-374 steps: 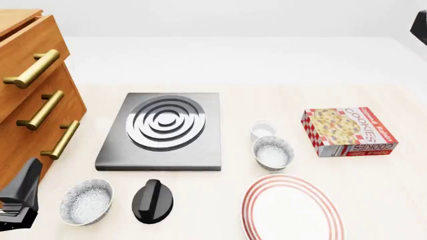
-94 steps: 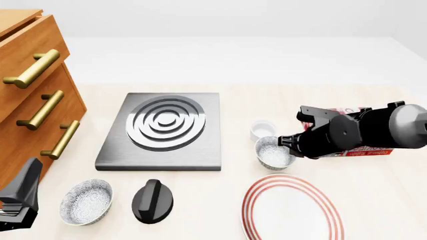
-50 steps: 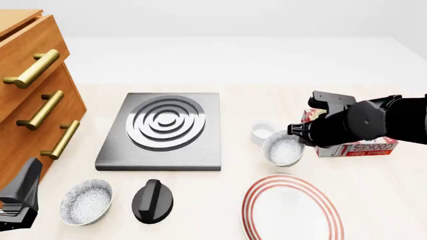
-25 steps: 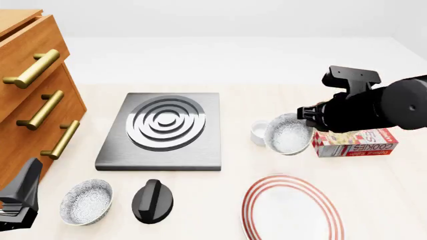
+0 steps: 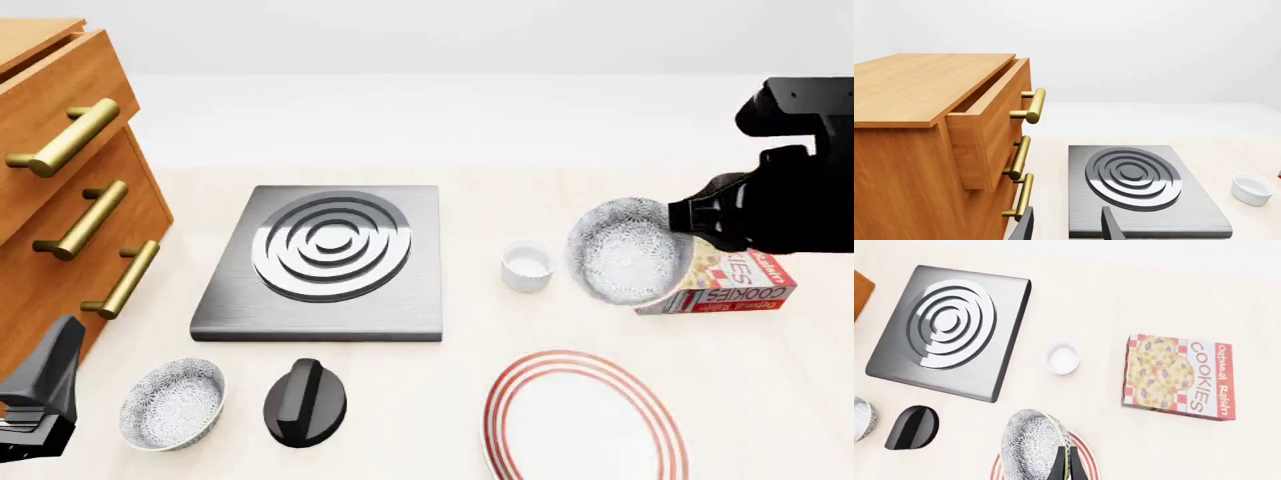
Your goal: Pick the akita bowl between the plate and the ramekin and place it on the plate.
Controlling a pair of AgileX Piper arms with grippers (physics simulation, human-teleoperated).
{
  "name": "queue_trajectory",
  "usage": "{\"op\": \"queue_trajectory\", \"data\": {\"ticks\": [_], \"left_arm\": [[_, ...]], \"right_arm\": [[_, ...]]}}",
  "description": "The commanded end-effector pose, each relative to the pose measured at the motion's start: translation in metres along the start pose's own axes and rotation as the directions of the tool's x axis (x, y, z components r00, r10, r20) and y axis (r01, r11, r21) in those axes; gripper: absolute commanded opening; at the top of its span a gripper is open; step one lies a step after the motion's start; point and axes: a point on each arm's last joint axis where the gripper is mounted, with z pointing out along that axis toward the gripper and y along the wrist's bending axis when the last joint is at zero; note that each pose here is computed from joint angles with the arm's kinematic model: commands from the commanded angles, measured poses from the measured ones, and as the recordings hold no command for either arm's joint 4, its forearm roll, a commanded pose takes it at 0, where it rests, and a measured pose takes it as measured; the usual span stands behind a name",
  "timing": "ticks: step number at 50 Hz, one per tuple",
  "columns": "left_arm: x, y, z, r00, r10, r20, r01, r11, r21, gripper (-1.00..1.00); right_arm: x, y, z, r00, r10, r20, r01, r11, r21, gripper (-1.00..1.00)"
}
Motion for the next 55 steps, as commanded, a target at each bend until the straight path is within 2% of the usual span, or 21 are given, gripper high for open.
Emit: {"op": "queue_trajectory", "data": {"ticks": [1,7,16,22,42,55], "left_arm": [[0.000,0.000,0.000,1.000,0.000,0.000,0.000,1.000,0.000,1.00],[0.000,0.000,0.000,1.000,0.000,0.000,0.000,1.000,0.000,1.00],[0.000,0.000,0.000,1.000,0.000,0.000,0.000,1.000,0.000,1.00],[0.000,0.000,0.000,1.000,0.000,0.000,0.000,1.000,0.000,1.00],[0.000,0.000,0.000,1.000,0.000,0.000,0.000,1.000,0.000,1.00],[0.000,0.000,0.000,1.000,0.000,0.000,0.000,1.000,0.000,1.00]], "right_arm": [[0.009,0.003,-0.026,0.998,-0.066,0.024,0.066,0.998,-0.019,-1.00],[0.025,0.000,-0.028,0.993,-0.119,0.010,0.119,0.993,-0.017,-1.00],[0.049,-0.003,-0.022,0.989,-0.146,-0.020,0.145,0.989,-0.015,-1.00],[0.063,0.002,-0.006,0.986,-0.157,-0.056,0.154,0.987,-0.045,-1.00],[0.078,0.022,0.030,0.971,-0.204,-0.122,0.188,0.973,-0.131,-1.00],[0.086,0.029,0.044,0.966,-0.209,-0.151,0.186,0.971,-0.153,-1.00]]}}
